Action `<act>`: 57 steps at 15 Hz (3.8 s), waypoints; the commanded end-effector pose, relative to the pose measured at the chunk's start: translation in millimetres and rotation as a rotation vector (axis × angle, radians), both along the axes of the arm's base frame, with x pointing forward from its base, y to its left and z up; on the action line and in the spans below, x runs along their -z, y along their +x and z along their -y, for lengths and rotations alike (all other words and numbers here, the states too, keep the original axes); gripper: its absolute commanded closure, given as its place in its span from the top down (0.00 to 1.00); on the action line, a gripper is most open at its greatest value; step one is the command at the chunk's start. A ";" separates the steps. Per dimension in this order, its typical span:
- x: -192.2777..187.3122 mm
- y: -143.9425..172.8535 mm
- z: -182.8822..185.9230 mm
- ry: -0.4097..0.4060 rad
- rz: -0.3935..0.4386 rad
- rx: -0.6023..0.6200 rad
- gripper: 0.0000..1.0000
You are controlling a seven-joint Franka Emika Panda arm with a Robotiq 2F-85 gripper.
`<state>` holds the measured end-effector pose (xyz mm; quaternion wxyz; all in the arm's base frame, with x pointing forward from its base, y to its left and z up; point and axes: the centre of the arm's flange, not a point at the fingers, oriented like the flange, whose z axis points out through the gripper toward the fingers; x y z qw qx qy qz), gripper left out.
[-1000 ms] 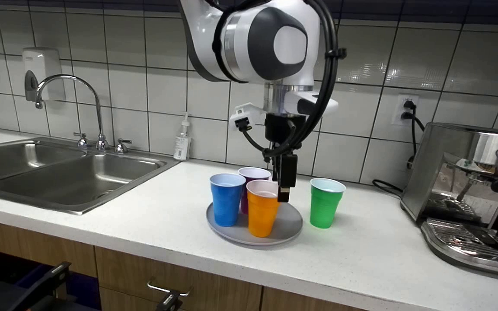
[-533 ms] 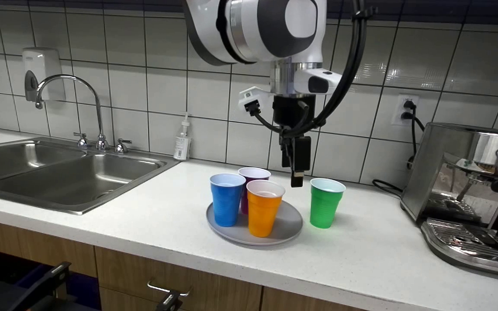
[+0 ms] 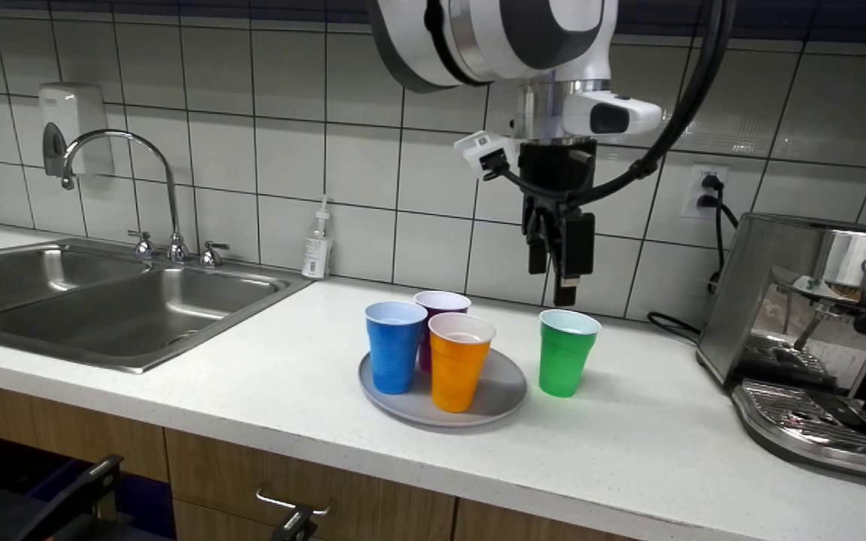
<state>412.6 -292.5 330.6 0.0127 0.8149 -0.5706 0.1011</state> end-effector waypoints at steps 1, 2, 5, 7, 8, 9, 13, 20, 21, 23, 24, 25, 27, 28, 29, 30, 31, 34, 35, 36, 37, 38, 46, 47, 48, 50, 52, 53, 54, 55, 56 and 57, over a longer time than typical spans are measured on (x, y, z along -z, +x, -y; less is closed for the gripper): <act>-6.7 22.3 38.2 0.004 -0.031 -0.042 1.00; -6.4 27.5 44.7 0.002 -0.036 -0.057 1.00; -3.4 44.2 60.0 0.003 -0.046 -0.093 1.00; 0.6 56.5 69.2 0.008 -0.054 -0.114 1.00; 2.1 61.9 72.3 0.010 -0.060 -0.124 1.00; 5.8 67.7 75.9 0.014 -0.064 -0.134 1.00; 18.9 87.0 88.3 0.027 -0.084 -0.157 1.00; 43.3 107.5 101.3 0.039 -0.125 -0.175 1.00; 46.3 109.1 102.3 0.040 -0.133 -0.177 1.00; 52.5 112.1 103.9 0.044 -0.145 -0.182 1.00; 55.2 113.7 104.4 0.045 -0.149 -0.184 1.00; 57.6 115.1 104.7 0.045 -0.153 -0.186 1.00; 63.1 117.8 105.8 0.047 -0.162 -0.190 1.00; 65.8 118.9 106.6 0.048 -0.166 -0.191 1.00; 68.4 119.6 107.6 0.049 -0.170 -0.191 1.00; 70.5 120.3 108.8 0.049 -0.176 -0.191 1.00; 73.5 120.9 110.0 0.052 -0.180 -0.191 1.00; 78.3 123.3 112.7 0.054 -0.192 -0.190 1.00; 79.9 124.3 113.1 0.055 -0.193 -0.191 1.00; 81.4 124.9 113.3 0.056 -0.196 -0.192 1.00; 83.1 125.7 113.8 0.057 -0.198 -0.193 0.95; 84.8 126.3 113.8 0.059 -0.201 -0.194 0.89; 94.6 129.9 117.4 0.069 -0.219 -0.193 0.47; 95.1 130.2 118.0 0.070 -0.220 -0.193 0.38; 95.6 130.5 118.5 0.070 -0.221 -0.193 0.31; 95.1 130.8 118.7 0.069 -0.219 -0.193 0.16; 94.0 131.1 118.6 0.070 -0.218 -0.193 0.02; 93.4 131.2 118.2 0.070 -0.217 -0.194 0.00; 91.5 132.2 117.6 0.067 -0.214 -0.198 0.00; 88.5 134.4 117.2 0.064 -0.208 -0.201 0.02; 86.6 134.8 116.2 0.062 -0.205 -0.209 0.02; 83.5 135.8 115.3 0.057 -0.200 -0.217 0.00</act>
